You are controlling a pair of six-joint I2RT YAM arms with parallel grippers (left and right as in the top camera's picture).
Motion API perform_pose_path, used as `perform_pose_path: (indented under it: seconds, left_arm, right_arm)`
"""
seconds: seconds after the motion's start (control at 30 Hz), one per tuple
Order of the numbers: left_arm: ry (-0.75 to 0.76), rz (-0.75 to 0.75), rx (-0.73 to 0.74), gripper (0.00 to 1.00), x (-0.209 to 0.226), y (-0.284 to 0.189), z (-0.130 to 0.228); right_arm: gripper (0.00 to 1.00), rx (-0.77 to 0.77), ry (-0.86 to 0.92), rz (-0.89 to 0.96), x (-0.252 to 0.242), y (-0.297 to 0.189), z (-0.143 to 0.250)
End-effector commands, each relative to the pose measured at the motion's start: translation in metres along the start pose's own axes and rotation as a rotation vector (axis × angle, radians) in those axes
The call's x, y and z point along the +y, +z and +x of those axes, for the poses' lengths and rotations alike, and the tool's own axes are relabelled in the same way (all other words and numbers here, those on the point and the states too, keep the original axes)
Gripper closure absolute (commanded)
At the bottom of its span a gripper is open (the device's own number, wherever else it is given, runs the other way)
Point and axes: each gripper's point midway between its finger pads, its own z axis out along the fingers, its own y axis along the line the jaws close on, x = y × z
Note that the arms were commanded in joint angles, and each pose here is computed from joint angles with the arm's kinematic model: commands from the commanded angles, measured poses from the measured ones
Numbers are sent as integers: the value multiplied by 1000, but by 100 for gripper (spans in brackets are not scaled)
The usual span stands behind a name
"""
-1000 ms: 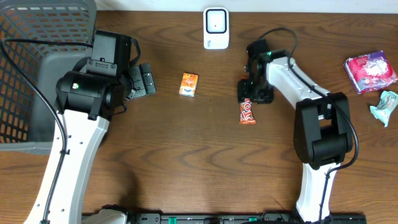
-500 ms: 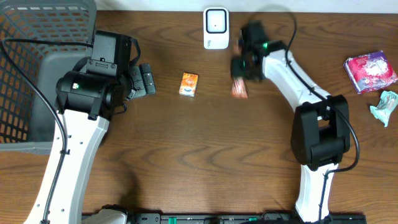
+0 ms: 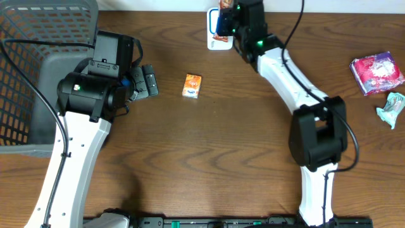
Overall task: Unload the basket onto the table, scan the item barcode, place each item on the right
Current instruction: 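Hold the orange snack bar over the barcode scanner with the right gripper, then carry the orange bar to the right edge and release it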
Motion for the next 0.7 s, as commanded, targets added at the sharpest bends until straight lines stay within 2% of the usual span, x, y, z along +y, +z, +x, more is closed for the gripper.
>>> perform_pose_path:
  seconds: [0.0,0.07,0.2,0.3,0.37,0.43,0.57,0.67]
  left_arm:
    - [-8,-5,-12,2,1,-3,-4]
    - [-8,-5,-12,2,1,-3,-4]
    - [-8,-5,-12,2,1,-3,-4]
    - [-8,-5,-12,2,1,-3,-4]
    - [-8,-5,-12,2,1,-3,-4]
    - [-8,-5,-12,2,1,-3,-4]
    - [-8,-5,-12,2,1,-3,-4]
    - [-8,-5,-12,2,1,-3,-4]
  right_arm:
    - [99,39,66,46,-16,19,28]
    - [99,35,71,58,-23,18,24]
    - [99,-24,93,142,-54,-10,-17]
    - [99,-51,123,343,-111,-54,-48]
    - [99,-37,142,494,-152,-87,-56]
    - [99,10,177,689,-205,-132,-53]
    - [99,119,301,1034,-289,-213,-23]
    - [99,182,450,1202,-335,-261,6]
